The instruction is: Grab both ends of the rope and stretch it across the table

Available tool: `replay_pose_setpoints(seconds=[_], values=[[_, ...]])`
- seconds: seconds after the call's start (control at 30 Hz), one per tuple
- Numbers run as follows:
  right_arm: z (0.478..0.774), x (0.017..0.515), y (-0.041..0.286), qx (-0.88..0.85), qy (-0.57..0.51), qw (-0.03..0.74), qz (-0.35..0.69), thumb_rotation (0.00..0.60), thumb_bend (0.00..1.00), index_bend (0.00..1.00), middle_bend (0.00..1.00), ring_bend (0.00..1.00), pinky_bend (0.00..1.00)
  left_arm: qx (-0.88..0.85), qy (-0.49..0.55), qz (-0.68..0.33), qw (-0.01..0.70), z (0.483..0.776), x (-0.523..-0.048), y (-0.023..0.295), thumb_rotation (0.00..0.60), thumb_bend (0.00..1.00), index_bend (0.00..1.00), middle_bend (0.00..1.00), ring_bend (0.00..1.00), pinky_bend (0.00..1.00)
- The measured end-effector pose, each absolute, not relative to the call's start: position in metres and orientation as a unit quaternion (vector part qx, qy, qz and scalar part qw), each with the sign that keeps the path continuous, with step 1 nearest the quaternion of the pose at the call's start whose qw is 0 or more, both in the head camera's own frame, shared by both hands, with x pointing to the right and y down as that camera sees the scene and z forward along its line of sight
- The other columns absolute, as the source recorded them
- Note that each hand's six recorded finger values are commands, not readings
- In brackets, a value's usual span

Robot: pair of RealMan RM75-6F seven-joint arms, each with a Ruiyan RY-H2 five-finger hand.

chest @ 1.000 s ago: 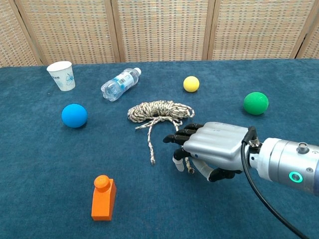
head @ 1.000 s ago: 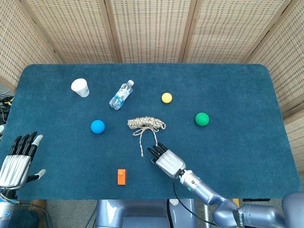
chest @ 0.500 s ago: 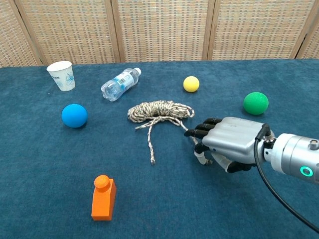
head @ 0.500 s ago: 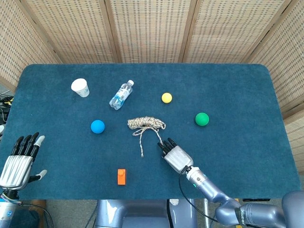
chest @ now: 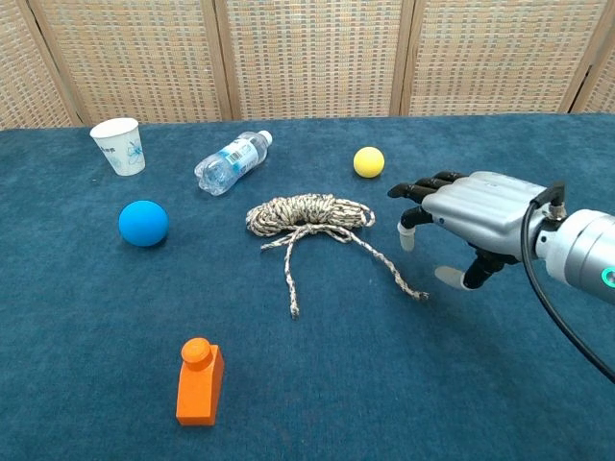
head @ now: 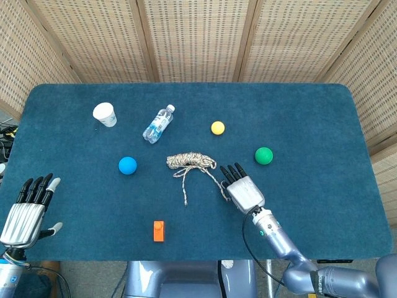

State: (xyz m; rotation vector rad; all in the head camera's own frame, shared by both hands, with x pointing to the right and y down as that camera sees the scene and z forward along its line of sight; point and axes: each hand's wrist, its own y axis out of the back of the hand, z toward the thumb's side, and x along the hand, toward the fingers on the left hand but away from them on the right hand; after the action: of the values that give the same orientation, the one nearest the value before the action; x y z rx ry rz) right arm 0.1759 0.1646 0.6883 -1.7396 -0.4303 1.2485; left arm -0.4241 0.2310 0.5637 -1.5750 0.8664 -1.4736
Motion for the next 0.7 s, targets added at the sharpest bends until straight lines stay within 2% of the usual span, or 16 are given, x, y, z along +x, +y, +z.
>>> replay_pose_setpoints(seconds=[0.13,0.33,0.7], values=[[0.694,0.179,0.165,-0.724,-0.222,0.387,0.526,0.600,0.25,0.40,0.00,0.00,0.00,-0.622,0.342,-0.581,0.397,0.563,-0.424,0.232,0.600,0.00,0.00,0.00,0.00,0.00],[0.706,0.175,0.171,-0.729,-0.258,0.311,0.553,0.600,0.29,0.42,0.00,0.00,0.00,-0.623,0.341,-0.582,0.396,0.564,-0.424,0.231,0.600,0.00,0.00,0.00,0.00,0.00],[0.721,0.164,0.177,-0.718,-0.278,0.270,0.579,0.600,0.32,0.42,0.00,0.00,0.00,-0.623,0.342,-0.583,0.394,0.564,-0.426,0.230,0.600,0.00,0.00,0.00,0.00,0.00]])
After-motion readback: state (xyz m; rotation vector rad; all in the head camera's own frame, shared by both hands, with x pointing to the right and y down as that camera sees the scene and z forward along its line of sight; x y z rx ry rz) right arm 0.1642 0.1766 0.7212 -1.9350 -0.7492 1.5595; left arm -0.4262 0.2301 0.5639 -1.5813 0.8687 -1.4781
